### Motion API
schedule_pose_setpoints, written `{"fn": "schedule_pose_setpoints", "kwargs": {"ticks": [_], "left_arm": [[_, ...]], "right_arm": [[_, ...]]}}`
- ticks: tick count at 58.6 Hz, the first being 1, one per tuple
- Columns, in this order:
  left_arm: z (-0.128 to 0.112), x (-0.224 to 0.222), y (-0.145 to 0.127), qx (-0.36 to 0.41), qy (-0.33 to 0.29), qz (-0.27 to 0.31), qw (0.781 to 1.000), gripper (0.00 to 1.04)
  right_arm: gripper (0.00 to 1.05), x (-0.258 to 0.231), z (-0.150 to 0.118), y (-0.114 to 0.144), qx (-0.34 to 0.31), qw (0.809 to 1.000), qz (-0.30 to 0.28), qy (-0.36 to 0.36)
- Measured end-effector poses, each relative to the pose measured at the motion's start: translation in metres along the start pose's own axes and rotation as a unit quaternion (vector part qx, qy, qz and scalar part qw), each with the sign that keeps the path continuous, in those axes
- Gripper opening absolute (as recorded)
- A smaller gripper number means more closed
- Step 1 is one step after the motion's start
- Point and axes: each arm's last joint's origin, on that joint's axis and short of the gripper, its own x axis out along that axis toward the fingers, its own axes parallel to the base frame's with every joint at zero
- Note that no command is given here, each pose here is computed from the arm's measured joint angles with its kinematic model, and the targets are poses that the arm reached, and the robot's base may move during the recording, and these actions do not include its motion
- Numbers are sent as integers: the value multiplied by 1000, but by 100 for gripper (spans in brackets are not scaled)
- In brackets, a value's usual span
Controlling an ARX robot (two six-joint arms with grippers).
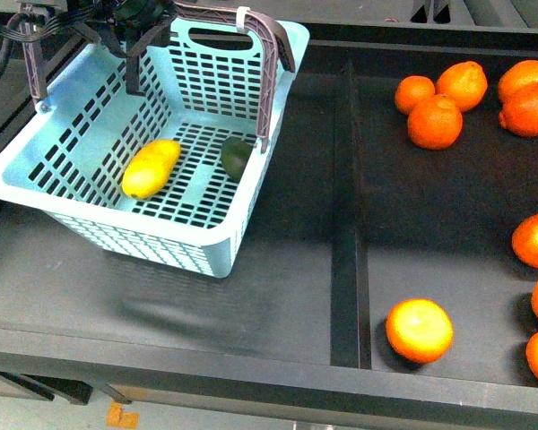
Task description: Pick mango and avocado into basket
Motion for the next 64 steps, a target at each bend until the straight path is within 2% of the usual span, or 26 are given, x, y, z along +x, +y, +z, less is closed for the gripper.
{"fn": "schedule_pose_setpoints", "kwargs": {"ticks": [3,6,10,18,25,26,31,41,47,50,52,54,56,58,62,64], "left_arm": [[0,0,0,2,3,5,1000,8],[-1,0,1,7,6,19,1000,19],[-1,-1,5,16,11,52,998,39],[1,-7,5,33,16,105,994,63],[7,-42,-19,55,26,145,987,96],[7,-46,-22,58,26,145,987,98],[11,-65,-31,65,23,151,986,96],[19,-108,-24,99,-2,199,975,96],[27,-143,-22,158,-41,206,965,96],[31,-150,-18,205,3,109,973,87],[34,-154,-12,249,20,52,967,81],[40,-159,-1,329,16,-19,944,74],[45,-163,8,367,0,-66,928,69],[54,-170,19,434,-39,-120,892,62],[73,-187,32,520,-109,-169,830,47],[81,-196,37,542,-132,-179,811,40]], "right_arm": [[96,0,0,0,0,1000,0,0],[96,0,0,0,0,1000,0,0],[96,0,0,0,0,1000,0,0],[96,0,0,0,0,1000,0,0],[96,0,0,0,0,1000,0,0],[96,0,0,0,0,1000,0,0],[96,0,0,0,0,1000,0,0],[96,0,0,0,0,1000,0,0],[96,0,0,0,0,1000,0,0],[96,0,0,0,0,1000,0,0],[96,0,0,0,0,1000,0,0],[96,0,0,0,0,1000,0,0],[96,0,0,0,0,1000,-1,0],[96,0,0,0,0,1000,0,0],[96,0,0,0,0,1000,0,0],[96,0,0,0,0,1000,0,0]]}}
